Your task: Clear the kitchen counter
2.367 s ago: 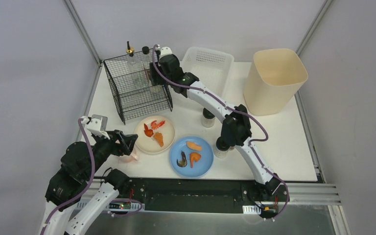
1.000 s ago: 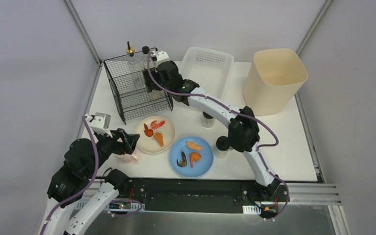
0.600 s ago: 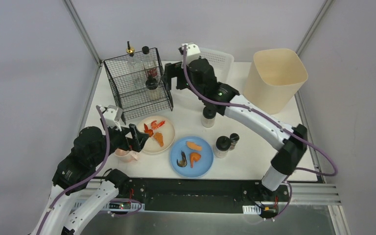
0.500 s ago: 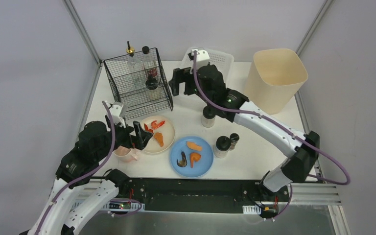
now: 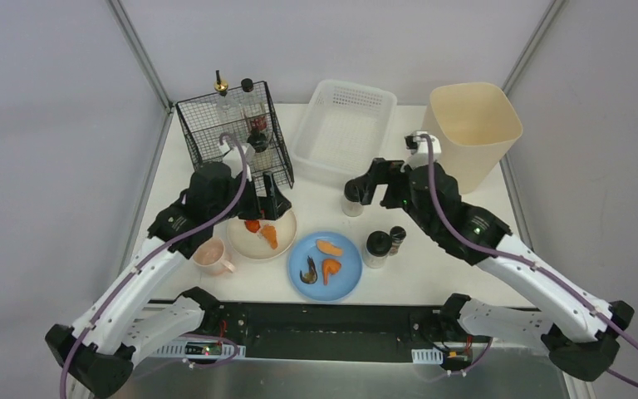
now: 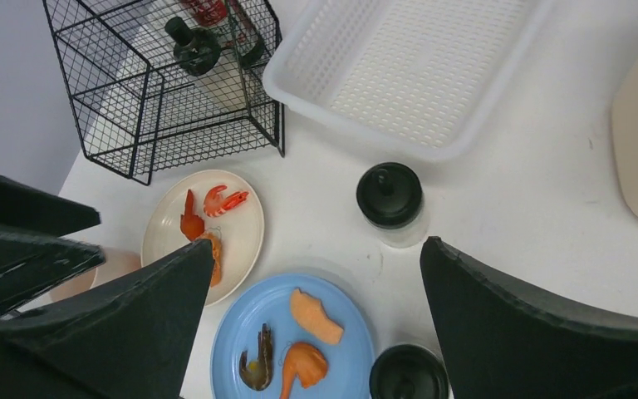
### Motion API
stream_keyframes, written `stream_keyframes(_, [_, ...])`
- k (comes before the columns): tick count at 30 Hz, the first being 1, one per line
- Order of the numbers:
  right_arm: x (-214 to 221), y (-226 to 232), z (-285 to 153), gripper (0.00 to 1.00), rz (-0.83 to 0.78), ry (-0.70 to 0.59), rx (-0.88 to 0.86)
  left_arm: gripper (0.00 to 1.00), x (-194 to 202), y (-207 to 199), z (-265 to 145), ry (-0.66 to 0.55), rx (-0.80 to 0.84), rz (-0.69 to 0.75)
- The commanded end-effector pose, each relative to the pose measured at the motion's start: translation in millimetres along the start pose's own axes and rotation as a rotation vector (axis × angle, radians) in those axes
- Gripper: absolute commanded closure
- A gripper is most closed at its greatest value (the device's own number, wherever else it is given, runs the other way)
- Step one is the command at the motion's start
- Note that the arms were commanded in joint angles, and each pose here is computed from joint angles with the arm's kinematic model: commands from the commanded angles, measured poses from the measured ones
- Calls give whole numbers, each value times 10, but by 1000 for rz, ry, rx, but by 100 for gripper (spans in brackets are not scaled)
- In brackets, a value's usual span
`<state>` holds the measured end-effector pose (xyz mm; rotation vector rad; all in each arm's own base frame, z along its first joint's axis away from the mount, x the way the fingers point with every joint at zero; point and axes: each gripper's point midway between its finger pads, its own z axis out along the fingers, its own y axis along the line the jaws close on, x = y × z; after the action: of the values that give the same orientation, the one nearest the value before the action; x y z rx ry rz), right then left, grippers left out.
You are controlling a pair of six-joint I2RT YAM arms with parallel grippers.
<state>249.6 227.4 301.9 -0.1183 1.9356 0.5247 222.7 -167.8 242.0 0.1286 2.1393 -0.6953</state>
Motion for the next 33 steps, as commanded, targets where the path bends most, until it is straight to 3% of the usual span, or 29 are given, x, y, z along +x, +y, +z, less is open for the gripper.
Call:
stream_keyframes(1, [65,-360,-277,1,49,10,129,1,-191,-219,270,-27,45,-78])
stream_keyframes(12, [171,-948,-754,1,144,-52,299,1,-129,-669,997,75,12,11])
stream_keyframes(18, [243,-1022,-946,1,198,-42,283,1,-106,-931,1368,120,14,47])
stream_keyframes(33, [378,-1054,-1076,1,191,12,256,1,14,-1043,2083,209,-138,181])
